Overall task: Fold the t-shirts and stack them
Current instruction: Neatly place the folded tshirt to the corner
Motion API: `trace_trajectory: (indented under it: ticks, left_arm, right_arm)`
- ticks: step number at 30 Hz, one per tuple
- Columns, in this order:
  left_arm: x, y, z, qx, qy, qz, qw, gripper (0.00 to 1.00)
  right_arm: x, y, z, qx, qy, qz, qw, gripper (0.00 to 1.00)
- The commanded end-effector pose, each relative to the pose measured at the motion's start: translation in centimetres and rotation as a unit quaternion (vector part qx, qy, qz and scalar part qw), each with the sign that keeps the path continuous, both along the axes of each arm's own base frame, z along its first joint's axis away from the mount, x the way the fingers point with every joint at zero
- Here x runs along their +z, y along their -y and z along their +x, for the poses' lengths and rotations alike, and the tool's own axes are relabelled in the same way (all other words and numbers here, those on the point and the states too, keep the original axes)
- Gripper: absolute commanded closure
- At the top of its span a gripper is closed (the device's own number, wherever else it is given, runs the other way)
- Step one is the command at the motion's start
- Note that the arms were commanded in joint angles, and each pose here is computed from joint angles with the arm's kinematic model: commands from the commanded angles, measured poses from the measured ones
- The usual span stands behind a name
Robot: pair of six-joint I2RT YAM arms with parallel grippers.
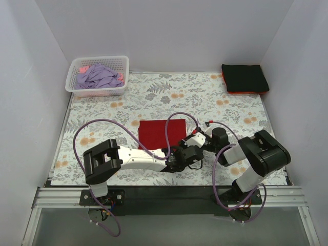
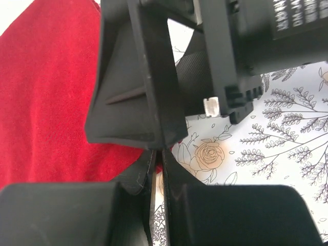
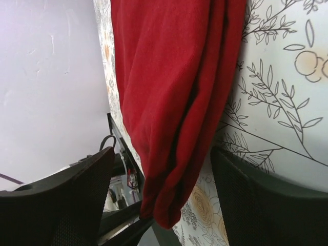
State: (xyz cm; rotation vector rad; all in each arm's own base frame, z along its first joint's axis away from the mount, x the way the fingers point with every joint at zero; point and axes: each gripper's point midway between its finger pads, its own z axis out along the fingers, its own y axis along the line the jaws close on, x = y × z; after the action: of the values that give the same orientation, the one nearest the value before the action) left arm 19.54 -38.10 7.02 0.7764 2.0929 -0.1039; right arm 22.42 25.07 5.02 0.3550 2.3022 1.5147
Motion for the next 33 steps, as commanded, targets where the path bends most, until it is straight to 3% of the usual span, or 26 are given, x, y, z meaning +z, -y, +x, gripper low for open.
trace_trajectory:
  ticks: [1,8,9,11,12,13,17,26,29,31,33]
  left_arm:
    - [2.9,0.1,0.3,0.012,0.011,-0.047,0.999,1.0]
    - [2.8,0.2,0.5,0.016,0.014,-0.043,0.999,1.0]
    - [2.6,0.2,0.5,0.016,0.013,-0.043,0.999,1.0]
    - [2.7,0.4,0.5,0.016,0.01,-0.047,0.999,1.0]
    - [2.5,0.5,0.4,0.015,0.008,-0.046,0.999,1.0]
    - [2.6,0.7,0.4,0.012,0.007,-0.047,0.999,0.99]
    - [3.0,0.4,0.5,0.022,0.007,-0.047,0.999,0.85]
    - [8.0,-1.0,0.8,0.007,-0.049,-0.107,0.993,0.54]
    - [9.5,-3.0,1.8,0.008,-0.063,-0.128,0.99,0.52]
    - [9.7,-5.6,3.7,0.024,-0.07,-0.135,0.988,0.49]
    - [11.0,-8.7,6.4,0.062,-0.062,-0.152,0.985,0.46]
  right_arm:
    - [0.0,-0.9,0.0,0.0,-0.006,0.018,1.0,0.18]
    - [-1.0,-0.7,-0.9,0.009,-0.006,0.005,1.0,0.51]
    - [-1.0,-0.6,-1.0,0.01,-0.004,0.002,1.0,0.64]
    - [-1.1,-0.5,-0.9,0.012,0.002,-0.006,1.0,0.78]
    - [-1.0,-0.5,-0.9,0.013,0.005,-0.009,1.0,0.93]
    - [-1.0,-0.5,-0.7,0.012,0.011,-0.012,1.0,0.99]
    - [-0.2,-0.7,0.6,0.019,0.046,-0.036,0.998,0.99]
    - [-1.7,0.8,2.9,0.08,0.09,-0.164,0.979,0.99]
    - [-2.0,2.2,4.7,0.089,0.103,-0.223,0.965,0.99]
    - [-1.3,2.9,6.7,0.094,0.128,-0.257,0.953,0.99]
    - [-2.1,4.4,7.2,0.101,0.106,-0.288,0.946,0.99]
